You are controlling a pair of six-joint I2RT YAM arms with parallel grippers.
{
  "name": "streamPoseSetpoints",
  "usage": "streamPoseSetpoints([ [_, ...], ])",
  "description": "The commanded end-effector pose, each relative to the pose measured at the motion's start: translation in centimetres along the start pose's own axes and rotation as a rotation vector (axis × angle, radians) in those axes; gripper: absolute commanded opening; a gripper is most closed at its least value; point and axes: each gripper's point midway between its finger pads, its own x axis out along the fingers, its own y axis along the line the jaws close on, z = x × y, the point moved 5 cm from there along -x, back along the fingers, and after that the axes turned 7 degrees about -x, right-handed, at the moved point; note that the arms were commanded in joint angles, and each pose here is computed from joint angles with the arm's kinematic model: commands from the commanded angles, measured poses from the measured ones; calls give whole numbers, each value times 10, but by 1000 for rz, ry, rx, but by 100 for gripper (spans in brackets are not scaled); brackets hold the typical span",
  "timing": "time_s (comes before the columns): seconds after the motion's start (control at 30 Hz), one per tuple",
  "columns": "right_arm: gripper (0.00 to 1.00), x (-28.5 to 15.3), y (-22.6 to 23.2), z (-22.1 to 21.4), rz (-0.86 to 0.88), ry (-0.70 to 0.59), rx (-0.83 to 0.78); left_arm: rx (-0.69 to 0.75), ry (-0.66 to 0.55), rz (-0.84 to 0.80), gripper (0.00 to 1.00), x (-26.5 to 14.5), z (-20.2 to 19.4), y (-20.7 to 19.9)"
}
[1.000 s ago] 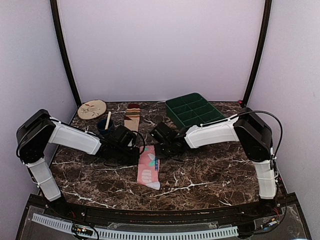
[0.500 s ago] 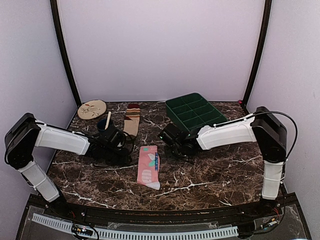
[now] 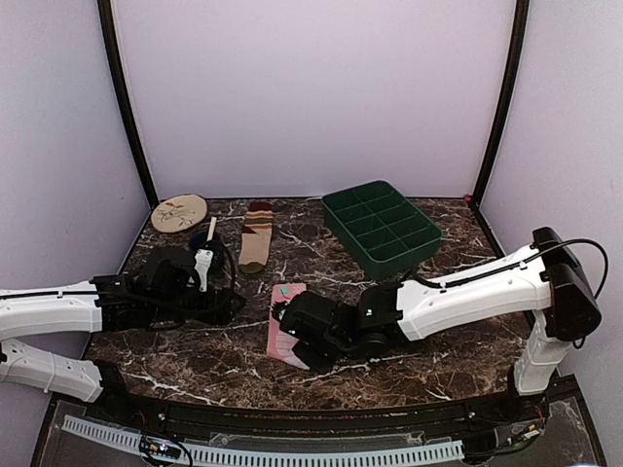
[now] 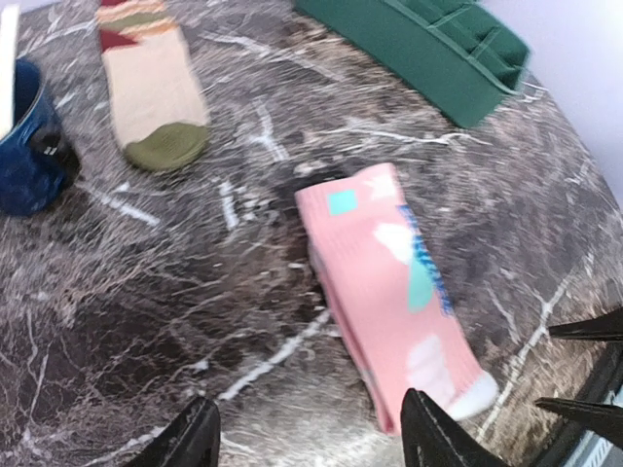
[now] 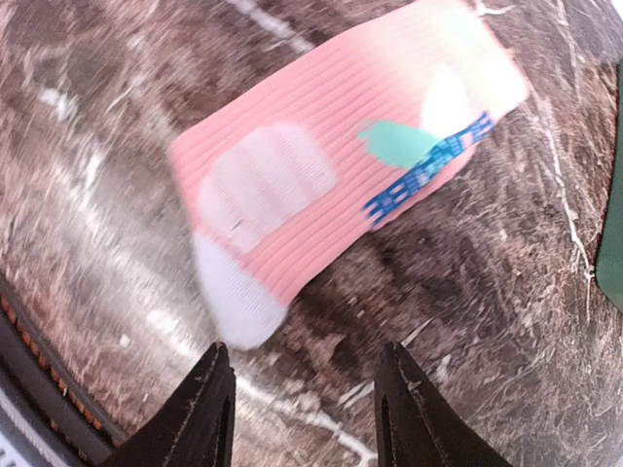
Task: Roll the socks
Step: Smooth out the sock at the center of the board, then pick up the sock.
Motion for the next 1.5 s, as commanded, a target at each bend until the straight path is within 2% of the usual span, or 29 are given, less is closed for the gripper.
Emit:
streamPoseSetpoints([
  [0.0, 46, -20, 15, -1, 53, 7, -73, 138, -22, 22, 65, -12, -13, -6],
  [0.17, 46, -22, 43, -11, 126, 9, -161, 150, -14, 9, 55, -13, -29, -13],
  [0.33, 46, -12, 55, -14, 152, 21, -221, 166, -13, 20, 55, -12, -43, -14],
  [0.63, 47, 11, 59, -16, 121, 37, -333, 169, -37, 20, 55, -15, -41, -15],
  [1.03, 47, 32, 42, -10, 114, 37, -391, 160, -32, 31, 55, -11, -46, -11],
  [1.47, 46, 45, 43, -15, 165, 52, -436, 156, -65, 35, 55, -15, -39, -12],
])
